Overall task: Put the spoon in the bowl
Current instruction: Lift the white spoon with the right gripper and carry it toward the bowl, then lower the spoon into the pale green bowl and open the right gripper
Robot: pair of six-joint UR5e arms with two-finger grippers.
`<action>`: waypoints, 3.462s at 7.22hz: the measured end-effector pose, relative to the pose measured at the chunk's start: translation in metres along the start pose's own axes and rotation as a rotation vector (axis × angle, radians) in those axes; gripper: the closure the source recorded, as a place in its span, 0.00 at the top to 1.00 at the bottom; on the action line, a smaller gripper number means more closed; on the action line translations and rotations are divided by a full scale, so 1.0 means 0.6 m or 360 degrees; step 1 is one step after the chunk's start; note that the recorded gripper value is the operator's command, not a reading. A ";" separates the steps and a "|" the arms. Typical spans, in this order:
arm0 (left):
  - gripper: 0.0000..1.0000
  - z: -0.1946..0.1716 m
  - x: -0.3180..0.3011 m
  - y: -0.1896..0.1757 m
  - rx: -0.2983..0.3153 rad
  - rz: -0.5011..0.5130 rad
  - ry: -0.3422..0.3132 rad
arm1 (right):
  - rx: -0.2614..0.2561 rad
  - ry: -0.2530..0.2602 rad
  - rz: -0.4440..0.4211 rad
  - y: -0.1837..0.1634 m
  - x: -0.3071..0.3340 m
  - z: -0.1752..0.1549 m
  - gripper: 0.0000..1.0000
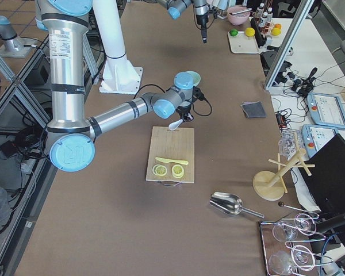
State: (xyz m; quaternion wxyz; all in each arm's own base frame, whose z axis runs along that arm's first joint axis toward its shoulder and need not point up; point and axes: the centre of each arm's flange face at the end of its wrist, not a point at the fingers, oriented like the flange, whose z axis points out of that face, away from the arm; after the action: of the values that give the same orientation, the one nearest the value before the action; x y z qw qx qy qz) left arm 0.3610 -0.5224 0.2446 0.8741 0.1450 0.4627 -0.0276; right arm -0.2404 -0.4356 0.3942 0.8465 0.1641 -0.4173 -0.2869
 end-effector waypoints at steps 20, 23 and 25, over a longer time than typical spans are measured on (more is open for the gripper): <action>0.98 -0.070 -0.286 -0.139 -0.0091 0.0134 -0.0080 | 0.0687 0.0137 0.0916 -0.394 -0.464 0.245 0.99; 0.98 -0.070 -0.286 -0.140 -0.0093 0.0131 -0.0082 | 0.0771 0.0077 0.0940 -0.405 -0.448 0.224 1.00; 0.98 -0.079 -0.295 -0.147 -0.0079 0.0116 -0.0090 | 0.0783 0.0110 0.0993 -0.412 -0.392 0.206 1.00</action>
State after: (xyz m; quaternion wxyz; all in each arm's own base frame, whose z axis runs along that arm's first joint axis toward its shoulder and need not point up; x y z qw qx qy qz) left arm 0.2063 -0.6086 0.3441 0.8907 0.1391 0.4327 0.0117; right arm -0.5402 -0.4869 0.1962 0.8419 0.2369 -0.4747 0.0982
